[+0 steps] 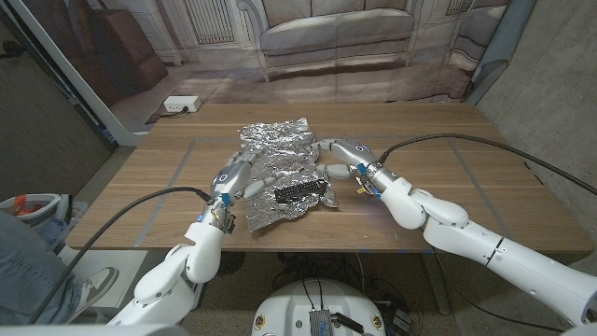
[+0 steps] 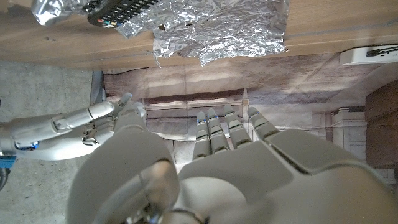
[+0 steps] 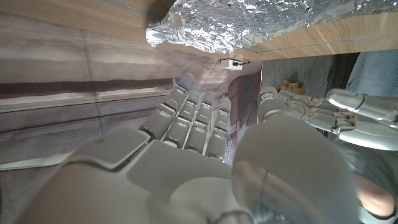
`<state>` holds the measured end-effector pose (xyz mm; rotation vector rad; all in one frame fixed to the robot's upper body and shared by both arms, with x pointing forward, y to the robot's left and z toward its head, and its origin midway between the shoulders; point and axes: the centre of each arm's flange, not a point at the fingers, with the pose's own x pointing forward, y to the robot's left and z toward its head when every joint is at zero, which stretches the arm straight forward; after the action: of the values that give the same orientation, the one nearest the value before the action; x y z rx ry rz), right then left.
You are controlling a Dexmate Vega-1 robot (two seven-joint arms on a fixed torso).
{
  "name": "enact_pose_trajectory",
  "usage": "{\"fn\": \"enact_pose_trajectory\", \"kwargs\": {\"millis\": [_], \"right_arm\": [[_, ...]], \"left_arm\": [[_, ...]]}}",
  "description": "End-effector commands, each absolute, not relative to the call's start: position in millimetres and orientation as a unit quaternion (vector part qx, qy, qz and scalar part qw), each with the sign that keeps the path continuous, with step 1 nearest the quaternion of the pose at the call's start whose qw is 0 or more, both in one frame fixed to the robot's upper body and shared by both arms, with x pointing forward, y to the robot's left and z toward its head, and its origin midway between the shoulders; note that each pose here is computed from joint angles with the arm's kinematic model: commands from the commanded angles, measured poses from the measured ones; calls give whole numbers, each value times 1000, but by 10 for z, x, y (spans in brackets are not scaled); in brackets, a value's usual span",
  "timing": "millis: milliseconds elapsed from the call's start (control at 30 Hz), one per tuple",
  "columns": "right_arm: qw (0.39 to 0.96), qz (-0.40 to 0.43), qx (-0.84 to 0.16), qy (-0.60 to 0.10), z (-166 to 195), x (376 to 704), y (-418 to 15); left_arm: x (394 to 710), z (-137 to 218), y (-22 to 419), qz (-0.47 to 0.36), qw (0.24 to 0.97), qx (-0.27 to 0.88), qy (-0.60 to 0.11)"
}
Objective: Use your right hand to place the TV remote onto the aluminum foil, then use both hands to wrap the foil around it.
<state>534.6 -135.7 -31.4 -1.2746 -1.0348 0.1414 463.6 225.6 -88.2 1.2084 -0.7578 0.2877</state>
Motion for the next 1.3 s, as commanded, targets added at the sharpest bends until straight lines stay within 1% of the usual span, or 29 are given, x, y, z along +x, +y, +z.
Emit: {"fn": "enact_pose_trajectory", "kwargs": {"millis": [33,300,467,733,900,1100,1300], "right_arm": [[723,73,-511,-459,-203,5421,-1585],[751,93,-477,-448,-138,5532,-1698],[766,99,-454,-445,-70,5610,-1729],[760,111,-448,-457,61,5693,-1694],[759,122,-443,-461,93,5735,-1668],[760,134,-440,-459,93,5775,-1660],[759,144,-440,-458,93,5786,-1660]], "left_arm": [[4550,-863,1939,159,685,622,-343],[4504,-839,1891,187,648,670,-309],[4455,-860,1910,185,627,698,-293],[4309,-844,1893,173,585,742,-277],[4234,-894,1902,173,564,763,-263],[4240,-968,1915,174,550,781,-240],[4290,-1072,1832,165,562,776,-235]]}}
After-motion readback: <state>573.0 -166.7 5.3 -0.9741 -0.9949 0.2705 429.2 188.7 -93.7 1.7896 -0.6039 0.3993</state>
